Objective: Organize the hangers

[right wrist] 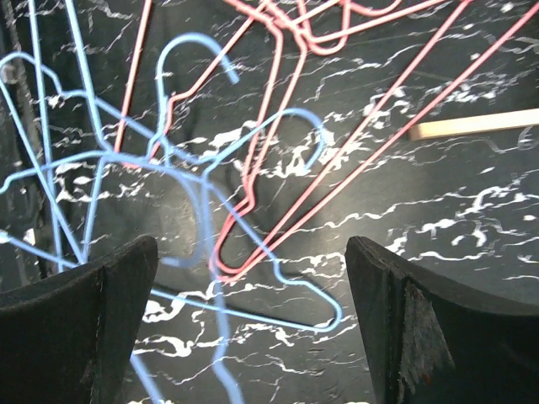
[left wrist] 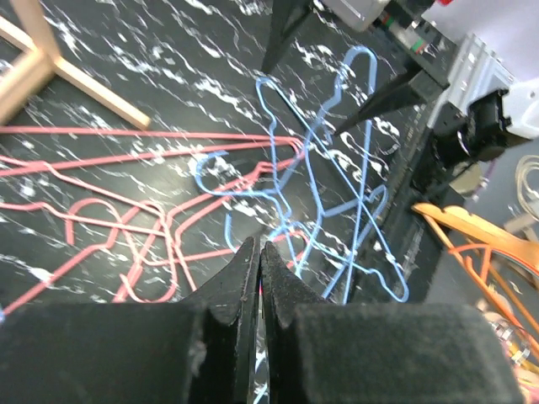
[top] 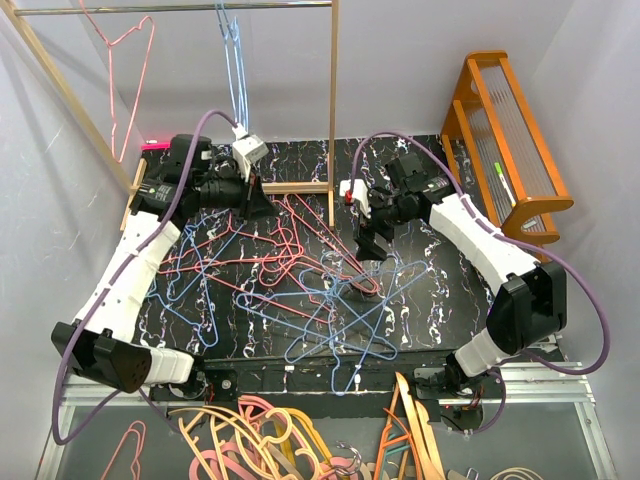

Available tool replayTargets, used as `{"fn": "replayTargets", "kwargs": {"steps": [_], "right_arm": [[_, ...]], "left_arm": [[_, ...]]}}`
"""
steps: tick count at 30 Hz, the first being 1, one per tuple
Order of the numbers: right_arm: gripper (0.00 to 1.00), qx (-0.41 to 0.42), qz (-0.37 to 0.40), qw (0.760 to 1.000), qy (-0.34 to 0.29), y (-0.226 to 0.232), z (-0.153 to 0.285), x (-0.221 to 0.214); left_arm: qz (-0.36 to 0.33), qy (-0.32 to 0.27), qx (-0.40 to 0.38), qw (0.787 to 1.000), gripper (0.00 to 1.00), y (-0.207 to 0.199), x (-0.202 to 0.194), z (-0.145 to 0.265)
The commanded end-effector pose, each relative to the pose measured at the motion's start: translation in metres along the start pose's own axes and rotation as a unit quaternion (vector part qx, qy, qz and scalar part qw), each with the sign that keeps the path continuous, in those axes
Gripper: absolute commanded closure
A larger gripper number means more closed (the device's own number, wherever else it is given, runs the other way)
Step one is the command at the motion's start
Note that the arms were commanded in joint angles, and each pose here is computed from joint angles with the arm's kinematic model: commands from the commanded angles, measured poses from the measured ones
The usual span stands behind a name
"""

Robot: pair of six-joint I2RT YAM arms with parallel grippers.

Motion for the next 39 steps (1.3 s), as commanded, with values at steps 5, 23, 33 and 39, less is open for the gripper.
{"fn": "replayTargets", "kwargs": {"steps": [5, 23, 33, 39], "right_arm": [[0.02, -0.059, 0.066, 0.993, -0.08, -0.019, 0.02, 0.049], [0.02, -0.042, 0.069, 0.993, -0.084, -0.013, 0.016, 0.045], [0.02, -0.063, 0.057, 0.993, -0.082, -0.02, 0.017, 0.046], [0.01, -0.069, 0.053, 0.993, -0.083, -0.022, 0.016, 0.047]], "left_arm": [[-0.006, 0.037, 0.013, 0.999, 1.0, 0.007, -0.028, 0.009], [-0.004, 0.272, -0.237, 0.932, 0.47, 0.044, -0.164, -0.012], [-0.091, 0.285, -0.188, 0.936, 0.47, 0.005, -0.185, -0.052], [-0.111, 0.266, -0.146, 0.946, 0.47, -0.002, -0.192, -0.068]]}}
Point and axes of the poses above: each gripper's point midway between its finger pads, its own z axis back along the fingers, its own y axis along the line the jaws close on, x = y × z, the point moved 6 cm from there along z, back along the fingers, and after that the axes turned 8 degrees about -z, right-handed, at the moved point
